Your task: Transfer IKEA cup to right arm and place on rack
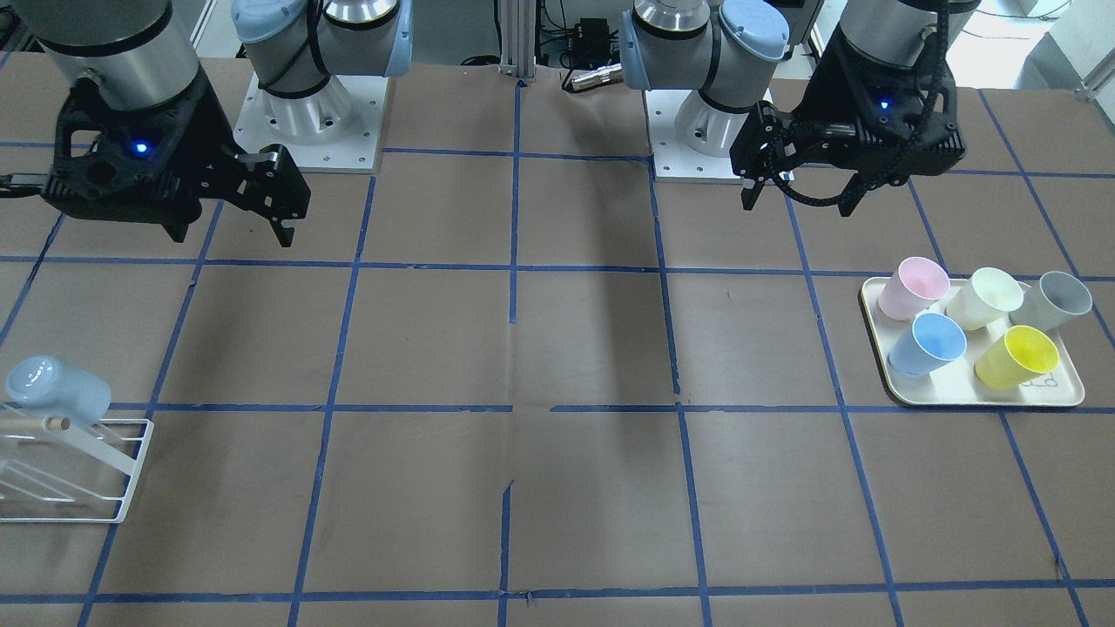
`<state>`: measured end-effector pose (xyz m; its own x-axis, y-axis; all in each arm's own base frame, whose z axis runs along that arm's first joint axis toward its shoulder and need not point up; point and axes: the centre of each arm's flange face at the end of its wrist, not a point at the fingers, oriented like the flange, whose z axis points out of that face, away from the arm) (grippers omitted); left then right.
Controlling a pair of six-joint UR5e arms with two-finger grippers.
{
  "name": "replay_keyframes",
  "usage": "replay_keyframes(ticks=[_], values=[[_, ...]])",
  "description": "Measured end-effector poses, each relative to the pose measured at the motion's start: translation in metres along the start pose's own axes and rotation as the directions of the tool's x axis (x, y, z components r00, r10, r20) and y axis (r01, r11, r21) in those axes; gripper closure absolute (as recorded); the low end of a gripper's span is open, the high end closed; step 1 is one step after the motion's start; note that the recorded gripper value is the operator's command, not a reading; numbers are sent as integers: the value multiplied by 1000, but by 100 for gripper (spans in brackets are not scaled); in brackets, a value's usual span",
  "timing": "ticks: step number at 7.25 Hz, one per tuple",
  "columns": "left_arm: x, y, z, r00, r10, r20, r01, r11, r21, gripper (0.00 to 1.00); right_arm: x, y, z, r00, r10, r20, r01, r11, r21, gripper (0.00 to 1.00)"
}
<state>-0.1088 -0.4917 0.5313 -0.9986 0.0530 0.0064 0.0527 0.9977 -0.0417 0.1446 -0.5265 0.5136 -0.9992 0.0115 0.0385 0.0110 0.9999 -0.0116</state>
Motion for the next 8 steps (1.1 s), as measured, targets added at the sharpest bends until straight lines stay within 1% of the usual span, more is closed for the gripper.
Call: replay_keyframes(ticks=[3, 8], values=[[-1, -1, -5, 1000, -2, 2, 2, 1000, 9, 0, -11, 2, -1, 1000, 0, 26, 0, 1000, 0, 0], [-1, 1, -3, 1000, -3, -2, 3, 1000, 5, 0, -12, 1, -3, 999, -1, 32, 1, 1000, 7, 0]])
